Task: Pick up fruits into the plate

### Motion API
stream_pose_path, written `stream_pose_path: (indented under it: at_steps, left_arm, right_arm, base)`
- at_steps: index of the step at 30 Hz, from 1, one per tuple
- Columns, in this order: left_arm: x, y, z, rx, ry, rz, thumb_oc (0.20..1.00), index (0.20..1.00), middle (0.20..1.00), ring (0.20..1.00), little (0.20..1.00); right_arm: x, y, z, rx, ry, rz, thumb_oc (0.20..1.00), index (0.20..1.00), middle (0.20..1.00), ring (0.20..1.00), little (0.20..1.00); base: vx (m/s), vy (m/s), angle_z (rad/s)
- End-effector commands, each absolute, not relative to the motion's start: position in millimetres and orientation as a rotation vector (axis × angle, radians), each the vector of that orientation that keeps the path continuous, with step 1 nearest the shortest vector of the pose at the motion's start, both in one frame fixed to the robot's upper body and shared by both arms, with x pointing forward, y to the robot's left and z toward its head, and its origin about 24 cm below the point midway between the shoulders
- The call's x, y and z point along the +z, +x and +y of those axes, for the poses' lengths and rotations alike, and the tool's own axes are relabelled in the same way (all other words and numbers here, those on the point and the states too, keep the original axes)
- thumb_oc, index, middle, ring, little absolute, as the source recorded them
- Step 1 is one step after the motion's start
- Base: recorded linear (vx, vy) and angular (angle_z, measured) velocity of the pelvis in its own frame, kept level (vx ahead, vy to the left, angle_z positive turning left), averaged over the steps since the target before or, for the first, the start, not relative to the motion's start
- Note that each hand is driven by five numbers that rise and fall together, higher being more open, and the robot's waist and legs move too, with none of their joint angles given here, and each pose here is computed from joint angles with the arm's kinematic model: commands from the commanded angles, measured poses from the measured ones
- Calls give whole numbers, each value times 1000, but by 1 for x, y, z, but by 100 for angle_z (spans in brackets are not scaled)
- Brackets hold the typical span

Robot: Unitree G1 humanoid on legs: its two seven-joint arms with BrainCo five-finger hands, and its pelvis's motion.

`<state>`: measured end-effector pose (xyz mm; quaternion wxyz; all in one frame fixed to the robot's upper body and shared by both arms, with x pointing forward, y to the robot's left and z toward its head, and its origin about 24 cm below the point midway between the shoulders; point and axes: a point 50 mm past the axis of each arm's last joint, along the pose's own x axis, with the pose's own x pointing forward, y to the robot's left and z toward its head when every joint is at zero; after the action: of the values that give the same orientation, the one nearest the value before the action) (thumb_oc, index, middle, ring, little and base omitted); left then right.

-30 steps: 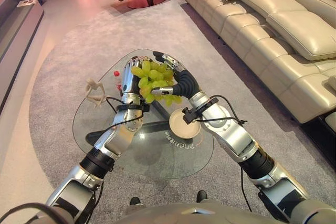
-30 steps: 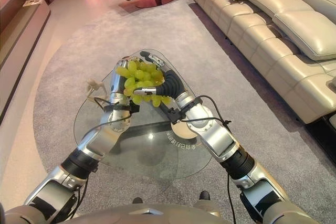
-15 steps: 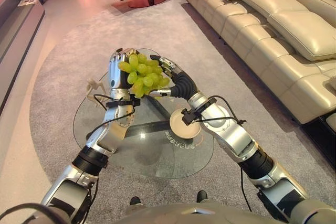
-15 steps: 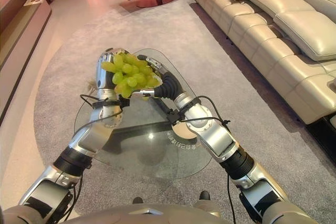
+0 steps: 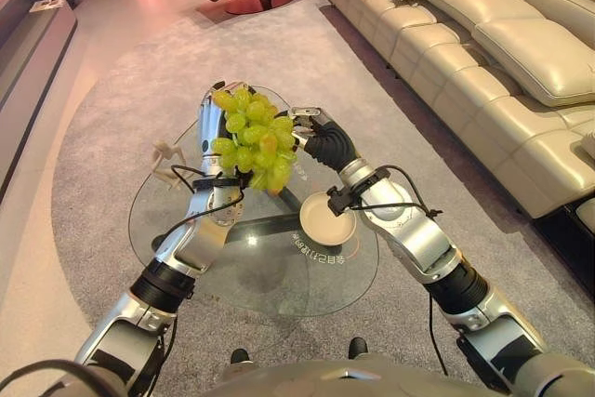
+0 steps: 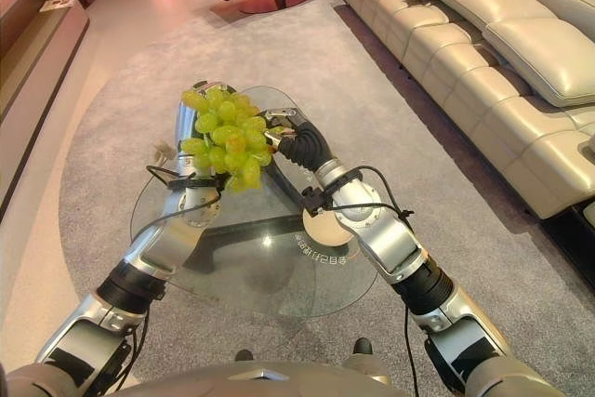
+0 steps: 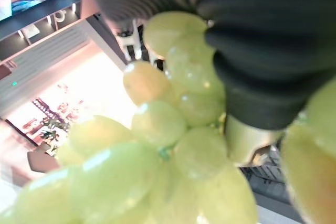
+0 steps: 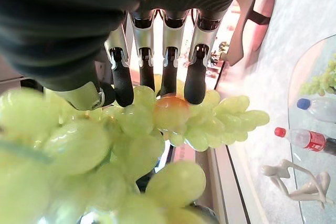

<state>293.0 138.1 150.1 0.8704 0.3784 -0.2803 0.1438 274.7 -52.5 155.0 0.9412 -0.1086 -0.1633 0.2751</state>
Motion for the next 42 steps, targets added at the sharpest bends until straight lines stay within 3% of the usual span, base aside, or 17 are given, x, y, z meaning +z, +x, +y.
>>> stream_pose_path:
  at_steps: [1, 18, 19, 38, 42]
  left_arm:
    - [216, 300, 131, 393, 758, -856, 200, 200, 200, 200, 200]
    - [216, 301, 126, 371, 778, -858, 200, 200, 200, 200, 200]
    - [215, 301, 127, 370, 781, -857, 200, 200, 200, 200, 200]
    - [218, 302, 130, 410, 834, -890, 200, 200, 200, 200, 200]
    - [215, 304, 131, 406, 855, -879, 200, 200, 200, 200, 200]
  right_arm:
    - [179, 260, -29, 682, -171, -456, 200, 200, 200, 200, 200]
    - [182, 258, -23, 716, -103, -443, 200, 200, 200, 200, 200]
    - [182, 258, -23, 727, -92, -442, 1000, 1000, 1000, 1000, 1000]
    - [171, 254, -12, 822, 11, -311, 1000, 1000, 1000, 1000, 1000]
    - [178, 252, -13, 814, -34, -391, 1000, 1000, 1000, 1000, 1000]
  base:
    - [0, 0, 0]
    - [0, 0, 0]
    - [0, 0, 0]
    - [0, 0, 0]
    - [0, 0, 0]
